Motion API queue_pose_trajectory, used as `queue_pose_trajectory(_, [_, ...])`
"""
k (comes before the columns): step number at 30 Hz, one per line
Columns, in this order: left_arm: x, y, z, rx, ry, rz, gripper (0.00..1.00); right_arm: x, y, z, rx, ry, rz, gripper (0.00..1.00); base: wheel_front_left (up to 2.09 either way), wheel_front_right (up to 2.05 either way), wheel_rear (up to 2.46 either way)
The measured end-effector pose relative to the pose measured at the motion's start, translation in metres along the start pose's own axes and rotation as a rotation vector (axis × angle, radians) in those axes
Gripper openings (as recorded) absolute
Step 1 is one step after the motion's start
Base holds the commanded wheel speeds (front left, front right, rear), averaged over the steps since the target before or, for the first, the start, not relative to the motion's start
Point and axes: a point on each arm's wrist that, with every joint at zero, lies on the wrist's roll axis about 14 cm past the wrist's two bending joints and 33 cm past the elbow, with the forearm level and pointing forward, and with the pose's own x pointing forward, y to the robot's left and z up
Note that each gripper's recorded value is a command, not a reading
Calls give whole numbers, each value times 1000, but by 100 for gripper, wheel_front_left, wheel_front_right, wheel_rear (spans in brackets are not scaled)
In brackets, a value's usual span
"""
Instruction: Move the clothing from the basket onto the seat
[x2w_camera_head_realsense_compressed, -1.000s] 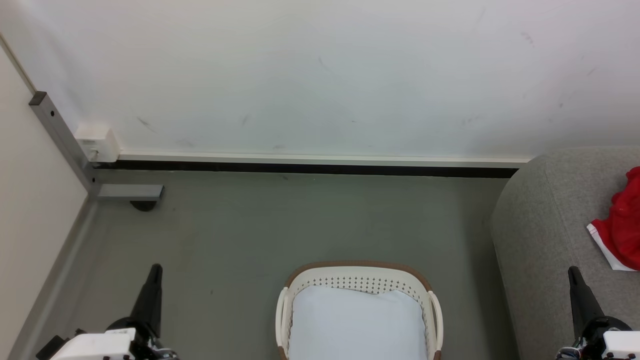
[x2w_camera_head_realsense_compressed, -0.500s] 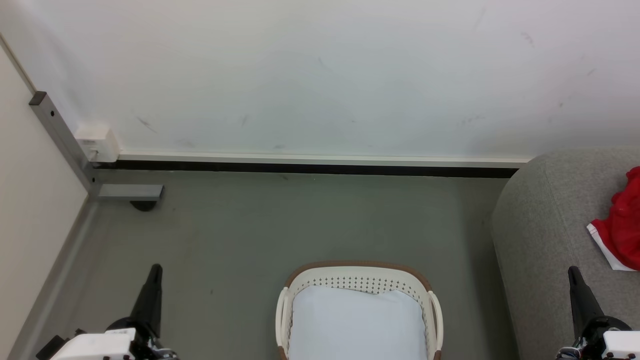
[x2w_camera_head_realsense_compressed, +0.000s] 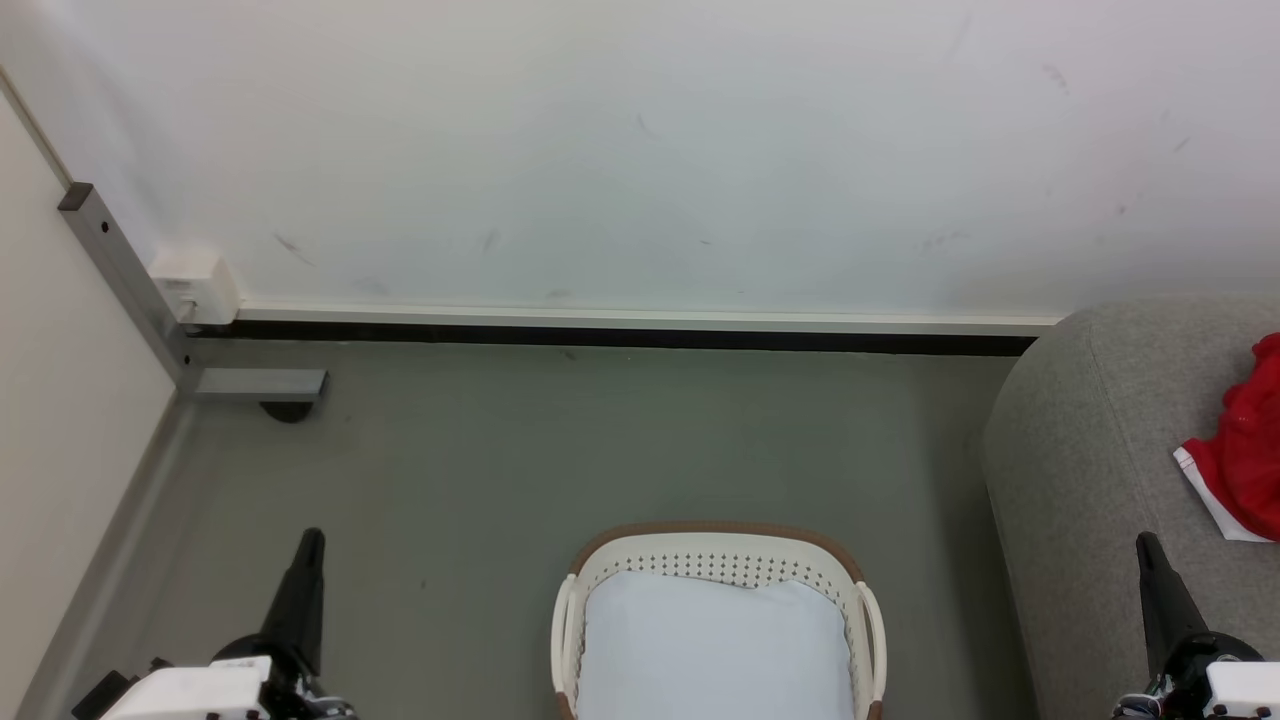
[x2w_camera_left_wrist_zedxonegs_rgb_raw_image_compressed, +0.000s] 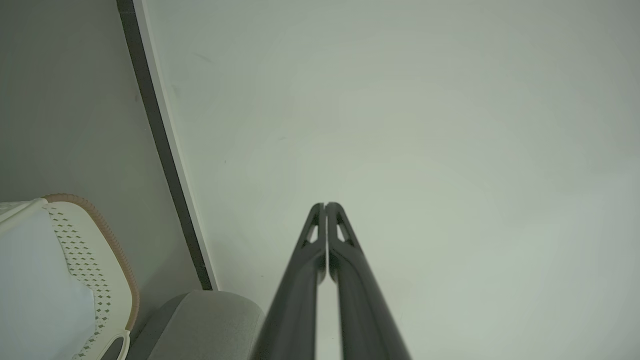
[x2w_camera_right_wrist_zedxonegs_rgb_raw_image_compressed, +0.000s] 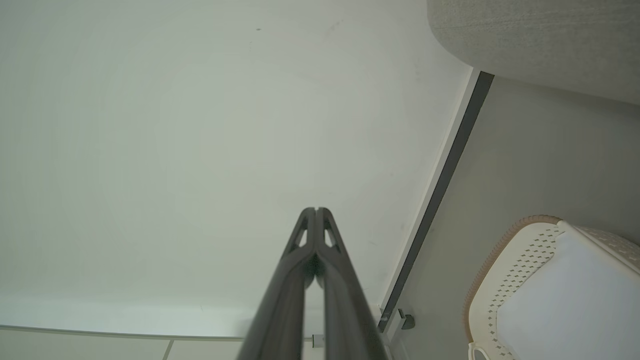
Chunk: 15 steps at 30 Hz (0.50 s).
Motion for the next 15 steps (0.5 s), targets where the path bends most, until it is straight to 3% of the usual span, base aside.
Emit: queue_pose_trajectory(15, [0,0,0,0,0,0,0,0,0,0,0,0,0,0,0,0,0])
